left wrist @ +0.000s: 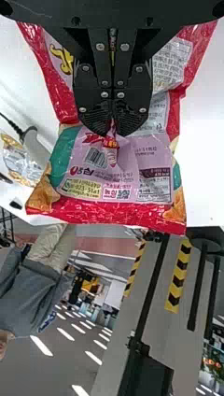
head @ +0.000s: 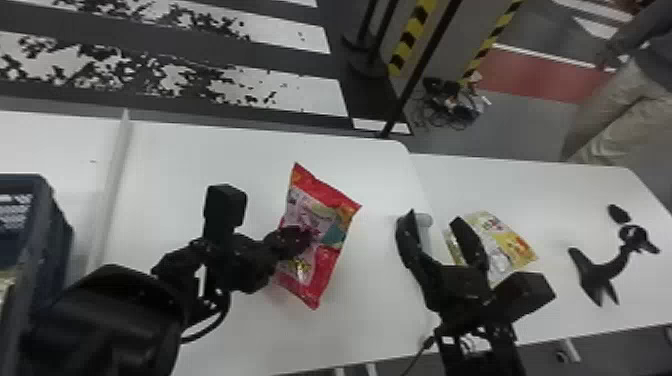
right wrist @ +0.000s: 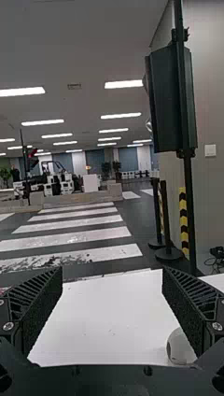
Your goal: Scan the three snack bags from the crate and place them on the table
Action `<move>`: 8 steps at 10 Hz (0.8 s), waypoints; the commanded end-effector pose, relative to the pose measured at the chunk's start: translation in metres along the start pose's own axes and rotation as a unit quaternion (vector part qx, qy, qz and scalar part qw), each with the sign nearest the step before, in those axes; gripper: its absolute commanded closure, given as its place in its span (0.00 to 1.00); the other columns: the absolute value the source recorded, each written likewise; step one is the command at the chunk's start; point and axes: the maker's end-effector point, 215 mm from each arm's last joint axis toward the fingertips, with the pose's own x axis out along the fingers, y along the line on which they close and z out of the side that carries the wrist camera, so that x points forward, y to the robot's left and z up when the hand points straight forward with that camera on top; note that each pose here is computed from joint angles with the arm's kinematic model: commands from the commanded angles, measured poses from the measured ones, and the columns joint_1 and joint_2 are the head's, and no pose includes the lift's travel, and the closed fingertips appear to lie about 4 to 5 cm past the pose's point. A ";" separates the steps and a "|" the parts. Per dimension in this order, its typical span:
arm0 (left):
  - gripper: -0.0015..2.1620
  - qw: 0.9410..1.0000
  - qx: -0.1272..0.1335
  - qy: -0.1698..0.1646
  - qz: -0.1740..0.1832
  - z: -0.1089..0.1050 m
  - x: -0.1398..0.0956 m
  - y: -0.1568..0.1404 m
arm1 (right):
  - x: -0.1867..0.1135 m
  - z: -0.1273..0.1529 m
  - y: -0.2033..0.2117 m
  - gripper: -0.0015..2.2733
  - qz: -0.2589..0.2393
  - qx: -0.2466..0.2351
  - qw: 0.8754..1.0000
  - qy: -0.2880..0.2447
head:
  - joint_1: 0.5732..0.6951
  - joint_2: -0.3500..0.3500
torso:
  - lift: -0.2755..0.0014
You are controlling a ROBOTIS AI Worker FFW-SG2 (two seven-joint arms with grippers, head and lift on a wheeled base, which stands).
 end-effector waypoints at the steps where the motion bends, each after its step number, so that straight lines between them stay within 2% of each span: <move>1: 0.88 1.000 -0.003 0.012 -0.014 -0.008 0.007 -0.006 | 0.002 0.000 -0.001 0.04 -0.001 0.001 1.000 -0.001 | 1.00 0.00 | 0.77; 2: 0.88 1.000 -0.006 0.017 -0.021 -0.009 0.012 -0.006 | 0.002 -0.001 -0.001 0.04 -0.002 0.004 1.000 0.000 | 1.00 0.00 | 0.77; 3: 0.81 0.999 -0.011 0.022 -0.021 -0.012 0.015 -0.001 | 0.002 -0.001 -0.001 0.04 -0.002 0.005 1.000 -0.001 | 1.00 0.00 | 0.77; 5: 0.58 0.999 -0.010 0.021 -0.031 -0.011 0.019 0.003 | 0.003 0.000 -0.001 0.04 -0.002 0.006 1.000 0.000 | 1.00 0.00 | 0.77; 6: 0.20 0.999 -0.016 0.019 -0.043 -0.009 0.020 0.002 | 0.003 0.000 -0.002 0.04 -0.003 0.009 1.000 -0.001 | 1.00 0.00 | 0.77; 7: 0.00 0.998 -0.018 0.022 -0.049 -0.009 0.021 0.003 | 0.004 -0.001 -0.002 0.04 -0.004 0.010 1.000 -0.001 | 1.00 0.00 | 0.77; 8: 0.00 0.998 -0.016 0.021 -0.062 -0.005 0.022 0.000 | 0.004 -0.002 -0.003 0.04 -0.004 0.011 1.000 0.000 | 1.00 0.00 | 0.77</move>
